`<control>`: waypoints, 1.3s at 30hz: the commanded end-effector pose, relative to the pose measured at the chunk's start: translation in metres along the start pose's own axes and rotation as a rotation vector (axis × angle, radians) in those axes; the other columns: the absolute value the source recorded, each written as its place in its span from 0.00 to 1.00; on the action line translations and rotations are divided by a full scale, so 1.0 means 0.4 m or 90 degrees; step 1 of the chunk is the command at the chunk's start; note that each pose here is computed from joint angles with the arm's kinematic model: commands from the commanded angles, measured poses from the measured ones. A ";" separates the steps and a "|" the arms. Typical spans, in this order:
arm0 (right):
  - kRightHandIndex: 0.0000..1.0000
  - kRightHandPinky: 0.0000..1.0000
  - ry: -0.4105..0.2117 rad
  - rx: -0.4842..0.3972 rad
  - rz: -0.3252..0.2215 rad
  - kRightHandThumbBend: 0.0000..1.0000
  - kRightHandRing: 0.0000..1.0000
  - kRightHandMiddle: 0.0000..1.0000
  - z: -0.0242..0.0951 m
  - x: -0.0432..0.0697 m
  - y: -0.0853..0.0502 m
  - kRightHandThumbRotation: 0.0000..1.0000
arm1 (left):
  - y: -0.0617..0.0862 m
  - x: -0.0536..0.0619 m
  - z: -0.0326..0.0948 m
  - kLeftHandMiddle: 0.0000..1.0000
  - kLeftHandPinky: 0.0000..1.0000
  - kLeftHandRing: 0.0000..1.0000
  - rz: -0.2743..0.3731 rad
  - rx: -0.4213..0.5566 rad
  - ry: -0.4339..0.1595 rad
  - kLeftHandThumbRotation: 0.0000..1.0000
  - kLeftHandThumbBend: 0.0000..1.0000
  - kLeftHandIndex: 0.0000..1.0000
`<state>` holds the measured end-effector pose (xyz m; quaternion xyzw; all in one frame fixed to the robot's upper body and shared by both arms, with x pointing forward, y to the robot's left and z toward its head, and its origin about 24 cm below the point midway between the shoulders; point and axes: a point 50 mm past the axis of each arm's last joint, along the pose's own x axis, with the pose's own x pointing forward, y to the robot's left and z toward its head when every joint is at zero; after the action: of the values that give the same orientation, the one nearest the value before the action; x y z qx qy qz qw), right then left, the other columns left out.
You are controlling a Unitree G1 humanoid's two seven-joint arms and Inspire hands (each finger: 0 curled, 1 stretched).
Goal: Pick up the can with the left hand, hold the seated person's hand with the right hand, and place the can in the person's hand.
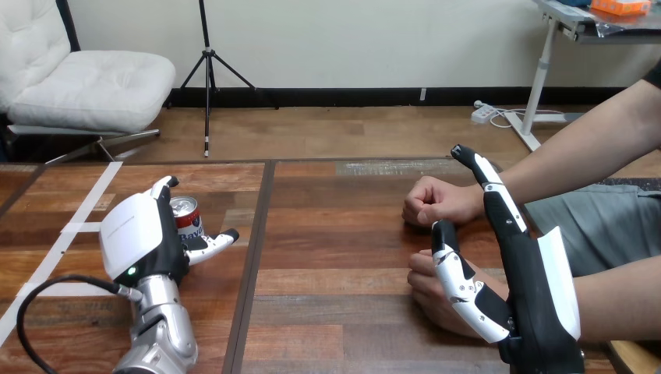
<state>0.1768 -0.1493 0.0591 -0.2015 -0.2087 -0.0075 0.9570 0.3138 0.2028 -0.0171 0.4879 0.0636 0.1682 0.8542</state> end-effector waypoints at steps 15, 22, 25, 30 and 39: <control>0.92 0.98 -0.048 -0.013 -0.009 0.22 0.97 0.95 0.024 0.024 -0.014 0.54 | 0.058 0.073 0.060 0.82 0.74 0.80 0.034 0.018 -0.026 0.34 0.86 0.82; 0.92 0.99 -0.045 -0.012 -0.009 0.21 0.98 0.96 0.023 0.023 -0.016 0.54 | 0.060 0.075 0.060 0.83 0.74 0.80 0.037 0.018 -0.024 0.34 0.86 0.82; 0.92 0.99 -0.045 -0.011 -0.009 0.21 0.98 0.96 0.022 0.022 -0.016 0.54 | 0.060 0.076 0.059 0.83 0.74 0.81 0.036 0.020 -0.021 0.33 0.87 0.82; 0.92 1.00 -0.044 -0.013 -0.007 0.22 0.99 0.96 0.021 0.021 -0.017 0.54 | 0.061 0.077 0.056 0.83 0.75 0.81 0.034 0.022 -0.016 0.33 0.87 0.82; 0.93 1.00 -0.043 -0.022 -0.003 0.22 0.99 0.96 0.021 0.020 -0.017 0.55 | 0.062 0.078 0.051 0.83 0.75 0.81 0.030 0.024 -0.006 0.35 0.87 0.83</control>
<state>0.1759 -0.1511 0.0582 -0.2092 -0.2056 -0.0081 0.9560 0.3234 0.2049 -0.0106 0.4998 0.0852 0.1676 0.8455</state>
